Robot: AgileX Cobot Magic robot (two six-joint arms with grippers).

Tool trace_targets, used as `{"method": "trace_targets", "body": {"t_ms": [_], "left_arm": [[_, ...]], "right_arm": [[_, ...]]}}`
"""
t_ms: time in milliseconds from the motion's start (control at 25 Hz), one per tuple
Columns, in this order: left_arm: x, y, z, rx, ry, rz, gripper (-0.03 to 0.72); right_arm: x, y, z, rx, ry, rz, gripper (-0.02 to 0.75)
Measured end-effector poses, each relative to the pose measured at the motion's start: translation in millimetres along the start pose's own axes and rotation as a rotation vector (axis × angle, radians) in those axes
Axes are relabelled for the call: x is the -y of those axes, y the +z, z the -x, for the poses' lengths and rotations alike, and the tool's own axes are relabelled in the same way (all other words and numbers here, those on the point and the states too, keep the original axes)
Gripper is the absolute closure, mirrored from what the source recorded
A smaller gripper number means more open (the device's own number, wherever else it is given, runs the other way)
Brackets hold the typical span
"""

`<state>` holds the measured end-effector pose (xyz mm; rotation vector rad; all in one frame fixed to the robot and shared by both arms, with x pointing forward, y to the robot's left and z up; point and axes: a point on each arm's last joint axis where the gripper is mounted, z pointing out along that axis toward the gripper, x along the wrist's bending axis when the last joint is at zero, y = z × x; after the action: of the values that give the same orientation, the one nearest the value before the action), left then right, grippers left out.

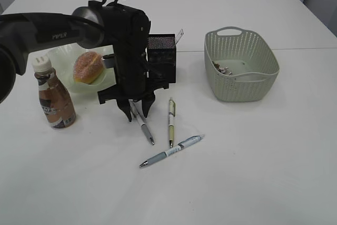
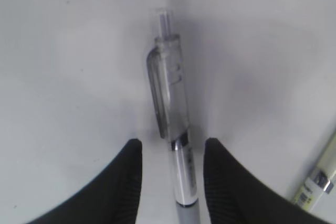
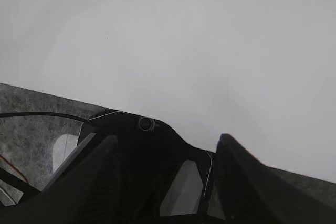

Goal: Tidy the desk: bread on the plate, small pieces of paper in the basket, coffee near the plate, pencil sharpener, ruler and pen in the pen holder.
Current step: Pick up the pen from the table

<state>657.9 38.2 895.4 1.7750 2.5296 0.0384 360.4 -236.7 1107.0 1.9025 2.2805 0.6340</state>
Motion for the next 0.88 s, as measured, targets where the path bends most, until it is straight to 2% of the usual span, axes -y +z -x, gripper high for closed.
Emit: {"method": "trace_targets", "body": {"t_ms": [880], "left_arm": [[0.6,0.0,0.9,0.010,-0.001,-0.007,0.426]], "right_arm": [[0.0,0.0,0.0,0.000,0.000,0.000,0.289]]}}
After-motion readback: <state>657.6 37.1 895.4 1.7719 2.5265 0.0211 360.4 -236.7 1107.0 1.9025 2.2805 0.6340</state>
